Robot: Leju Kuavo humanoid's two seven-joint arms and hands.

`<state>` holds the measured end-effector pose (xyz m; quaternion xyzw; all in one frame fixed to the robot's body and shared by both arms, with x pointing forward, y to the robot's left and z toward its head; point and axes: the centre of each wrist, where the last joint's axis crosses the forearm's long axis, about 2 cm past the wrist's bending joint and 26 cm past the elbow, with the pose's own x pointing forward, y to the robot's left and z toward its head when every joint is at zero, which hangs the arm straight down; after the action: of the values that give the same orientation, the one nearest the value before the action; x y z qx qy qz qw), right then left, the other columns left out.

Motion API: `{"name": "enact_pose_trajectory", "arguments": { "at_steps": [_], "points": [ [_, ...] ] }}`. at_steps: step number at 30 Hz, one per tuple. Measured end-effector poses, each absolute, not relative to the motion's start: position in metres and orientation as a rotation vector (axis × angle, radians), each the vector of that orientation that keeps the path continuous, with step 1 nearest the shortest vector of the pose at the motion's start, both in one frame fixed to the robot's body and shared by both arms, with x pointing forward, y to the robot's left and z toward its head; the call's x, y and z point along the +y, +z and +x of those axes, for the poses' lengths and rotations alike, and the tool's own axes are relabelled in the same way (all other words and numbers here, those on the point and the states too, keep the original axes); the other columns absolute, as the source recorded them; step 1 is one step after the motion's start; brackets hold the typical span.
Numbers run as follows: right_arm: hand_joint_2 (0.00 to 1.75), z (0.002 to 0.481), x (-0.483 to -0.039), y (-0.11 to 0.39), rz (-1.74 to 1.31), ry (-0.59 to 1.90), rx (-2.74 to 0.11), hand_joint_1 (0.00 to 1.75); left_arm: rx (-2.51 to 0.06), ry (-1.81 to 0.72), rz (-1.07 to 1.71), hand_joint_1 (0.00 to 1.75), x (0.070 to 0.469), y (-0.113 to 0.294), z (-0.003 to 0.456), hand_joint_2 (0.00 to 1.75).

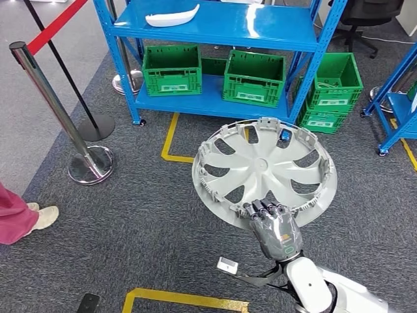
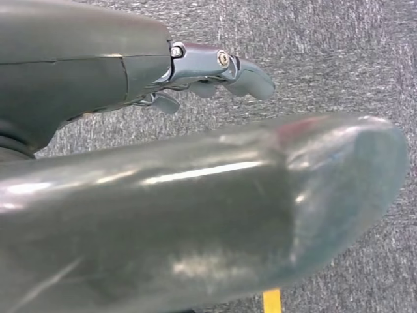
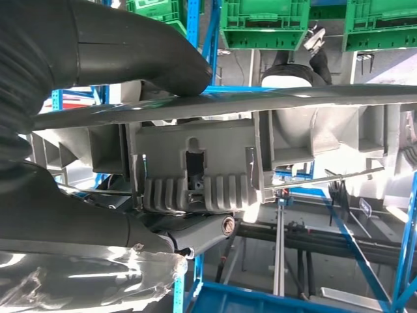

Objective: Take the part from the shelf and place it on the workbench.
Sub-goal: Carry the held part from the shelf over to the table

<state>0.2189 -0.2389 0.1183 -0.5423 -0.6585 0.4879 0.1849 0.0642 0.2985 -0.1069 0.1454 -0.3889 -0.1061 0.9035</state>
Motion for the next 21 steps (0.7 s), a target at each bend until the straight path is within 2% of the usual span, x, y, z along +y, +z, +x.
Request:
{"name": "enact_pose_trajectory", "arguments": {
  "at_steps": [10,21],
  "points": [
    [1.75,0.218,-0.239,0.117,-1.527,1.379,-1.85,1.75,-0.803,-0.225,0.298,0.0,0.298,-0.107,0.064,0.0],
    [1.75,0.197,-0.241,0.107,-1.49,1.415,-1.75,1.75,-0.766,-0.346,0.271,0.0,0.299,-0.107,0.065,0.0]
  ]
}}
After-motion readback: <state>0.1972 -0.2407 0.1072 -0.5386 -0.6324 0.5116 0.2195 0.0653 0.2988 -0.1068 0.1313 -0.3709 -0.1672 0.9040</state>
